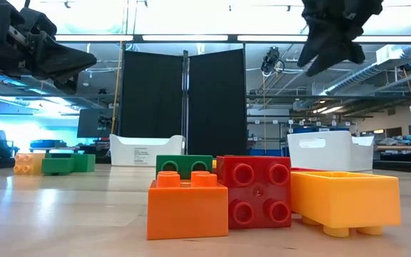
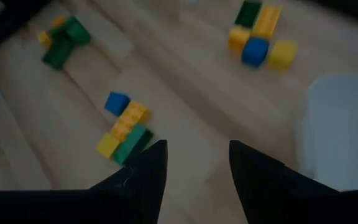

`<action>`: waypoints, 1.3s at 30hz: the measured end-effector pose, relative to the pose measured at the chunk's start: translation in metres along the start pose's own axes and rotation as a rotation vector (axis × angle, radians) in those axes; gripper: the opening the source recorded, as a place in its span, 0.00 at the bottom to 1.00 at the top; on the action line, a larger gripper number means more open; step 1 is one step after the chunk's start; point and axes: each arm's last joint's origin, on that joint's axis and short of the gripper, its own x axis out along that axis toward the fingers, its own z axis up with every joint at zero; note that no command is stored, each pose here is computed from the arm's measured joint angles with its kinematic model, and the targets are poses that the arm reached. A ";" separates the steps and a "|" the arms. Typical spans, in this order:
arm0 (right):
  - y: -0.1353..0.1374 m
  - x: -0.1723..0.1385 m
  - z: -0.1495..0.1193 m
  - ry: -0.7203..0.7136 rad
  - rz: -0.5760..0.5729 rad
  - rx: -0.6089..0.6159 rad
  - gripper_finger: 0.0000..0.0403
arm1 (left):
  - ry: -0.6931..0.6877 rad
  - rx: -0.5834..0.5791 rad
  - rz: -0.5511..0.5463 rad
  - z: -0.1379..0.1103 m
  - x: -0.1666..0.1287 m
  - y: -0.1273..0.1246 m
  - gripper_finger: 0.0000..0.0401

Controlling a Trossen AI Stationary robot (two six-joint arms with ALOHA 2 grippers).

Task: Sort blocks by size
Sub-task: Put the green square block into the top left white bin

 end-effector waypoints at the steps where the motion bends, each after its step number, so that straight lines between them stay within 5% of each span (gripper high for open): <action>1: 0.004 0.005 -0.003 0.017 -0.009 0.015 0.46 | -0.001 0.000 0.001 0.000 0.000 0.000 0.11; 19: 0.043 0.055 -0.042 0.126 -0.070 0.162 0.46 | -0.133 -0.180 -0.023 0.016 -0.001 -0.002 0.11; 23: 0.044 0.059 -0.043 0.137 -0.080 0.160 0.46 | -0.156 -0.181 -0.002 0.032 -0.004 -0.003 0.11; 31: 0.041 0.060 -0.039 0.122 -0.083 0.155 0.46 | 0.080 -0.126 0.105 0.068 -0.003 -0.005 0.11; 36: 0.038 0.062 -0.034 0.115 -0.097 0.173 0.46 | 0.064 -0.203 0.032 0.097 0.005 -0.010 0.11; 39: 0.037 0.063 -0.032 0.108 -0.094 0.181 0.46 | 0.017 -0.181 0.081 0.106 0.010 -0.009 0.11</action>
